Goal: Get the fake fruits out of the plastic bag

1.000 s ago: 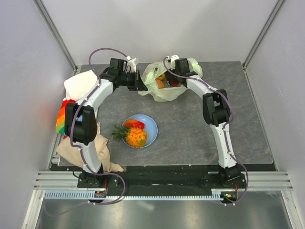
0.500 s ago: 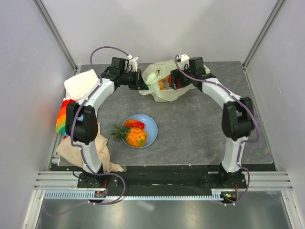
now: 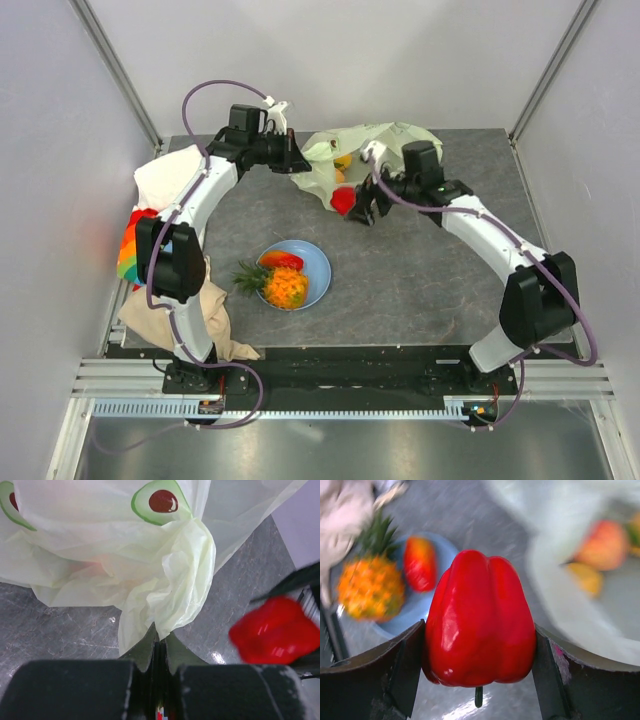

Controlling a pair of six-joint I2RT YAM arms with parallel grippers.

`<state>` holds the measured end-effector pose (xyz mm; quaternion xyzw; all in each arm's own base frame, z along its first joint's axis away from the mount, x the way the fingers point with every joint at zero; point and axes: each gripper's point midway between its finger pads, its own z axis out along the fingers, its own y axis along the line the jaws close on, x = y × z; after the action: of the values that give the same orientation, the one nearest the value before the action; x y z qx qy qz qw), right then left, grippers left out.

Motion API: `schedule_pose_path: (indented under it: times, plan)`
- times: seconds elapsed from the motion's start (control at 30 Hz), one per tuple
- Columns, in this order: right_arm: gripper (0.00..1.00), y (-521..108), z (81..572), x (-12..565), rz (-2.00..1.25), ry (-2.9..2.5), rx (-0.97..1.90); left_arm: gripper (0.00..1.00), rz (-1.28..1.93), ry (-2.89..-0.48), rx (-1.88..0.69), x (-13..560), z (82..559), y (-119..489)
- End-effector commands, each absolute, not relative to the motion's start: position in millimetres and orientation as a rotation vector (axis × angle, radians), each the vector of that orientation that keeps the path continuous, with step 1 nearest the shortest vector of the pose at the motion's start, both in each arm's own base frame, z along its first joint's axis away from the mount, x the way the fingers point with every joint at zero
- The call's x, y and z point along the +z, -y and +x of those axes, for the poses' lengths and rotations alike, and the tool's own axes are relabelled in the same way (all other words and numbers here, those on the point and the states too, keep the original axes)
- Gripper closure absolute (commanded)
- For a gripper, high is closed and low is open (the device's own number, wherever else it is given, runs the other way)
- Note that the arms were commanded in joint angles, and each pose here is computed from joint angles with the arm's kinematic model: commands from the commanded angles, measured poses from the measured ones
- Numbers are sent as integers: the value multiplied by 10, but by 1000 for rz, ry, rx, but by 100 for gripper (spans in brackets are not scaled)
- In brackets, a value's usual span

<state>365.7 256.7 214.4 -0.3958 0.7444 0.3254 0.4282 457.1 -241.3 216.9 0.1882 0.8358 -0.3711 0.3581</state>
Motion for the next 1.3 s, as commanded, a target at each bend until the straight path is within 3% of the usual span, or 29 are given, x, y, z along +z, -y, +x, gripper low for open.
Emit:
schedule_pose_path:
  times: [0.0, 0.13, 0.47, 0.93, 1.27]
  plan:
    - [42, -2899, 2972, 2157, -1333, -1664, 846, 98, 478, -2065, -938, 2511, 4700, 2425]
    - [46, -3001, 2782, 1857, -1462, -1752, 873, 98, 463, -2041, -975, 2668, 4645, 2450]
    - [48, -3296, 2812, 1177, -722, -2397, 1163, 99, 411, -2027, -1004, 2783, 4559, 2334]
    - [48, -3653, 3411, 820, -778, -2268, 997, 98, 373, -2071, -998, 2597, 4493, 2179]
    - [45, -3808, 3400, 599, -866, -2258, 1036, 98, 381, -2064, -1004, 2586, 4578, 2207]
